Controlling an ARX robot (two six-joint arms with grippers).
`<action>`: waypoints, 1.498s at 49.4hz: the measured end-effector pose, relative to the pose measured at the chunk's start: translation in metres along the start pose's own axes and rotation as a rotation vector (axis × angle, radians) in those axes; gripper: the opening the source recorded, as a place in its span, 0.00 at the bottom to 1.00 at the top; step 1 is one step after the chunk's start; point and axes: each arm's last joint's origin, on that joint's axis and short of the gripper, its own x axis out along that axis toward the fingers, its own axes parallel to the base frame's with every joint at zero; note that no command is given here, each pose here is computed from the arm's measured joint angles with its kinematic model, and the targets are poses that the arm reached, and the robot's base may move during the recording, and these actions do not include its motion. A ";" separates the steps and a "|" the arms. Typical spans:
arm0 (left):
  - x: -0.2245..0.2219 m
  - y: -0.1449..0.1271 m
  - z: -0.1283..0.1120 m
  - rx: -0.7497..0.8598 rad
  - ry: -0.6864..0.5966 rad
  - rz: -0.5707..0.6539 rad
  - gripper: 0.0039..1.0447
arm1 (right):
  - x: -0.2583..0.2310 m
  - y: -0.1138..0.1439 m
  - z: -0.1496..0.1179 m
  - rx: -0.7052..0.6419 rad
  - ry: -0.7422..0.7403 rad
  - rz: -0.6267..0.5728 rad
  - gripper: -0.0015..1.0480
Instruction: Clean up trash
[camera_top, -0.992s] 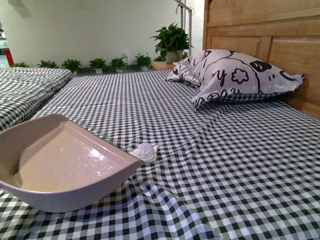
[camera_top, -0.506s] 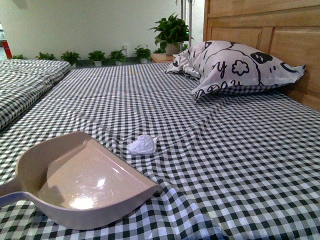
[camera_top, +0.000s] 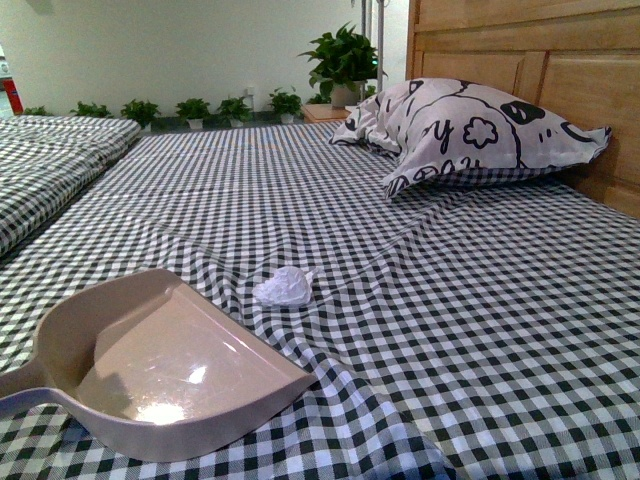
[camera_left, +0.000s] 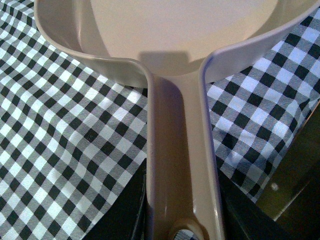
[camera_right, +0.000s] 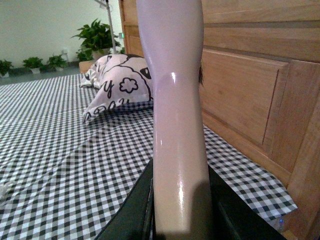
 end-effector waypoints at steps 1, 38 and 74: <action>0.000 0.000 0.000 0.000 0.000 0.000 0.26 | 0.000 0.000 0.000 -0.003 0.008 0.009 0.20; 0.000 0.000 -0.001 0.002 0.004 0.002 0.26 | 0.173 0.154 -0.088 -0.327 0.537 0.445 0.20; 0.000 0.000 -0.001 0.002 0.004 0.002 0.26 | 0.174 0.220 -0.147 -0.476 0.727 0.604 0.20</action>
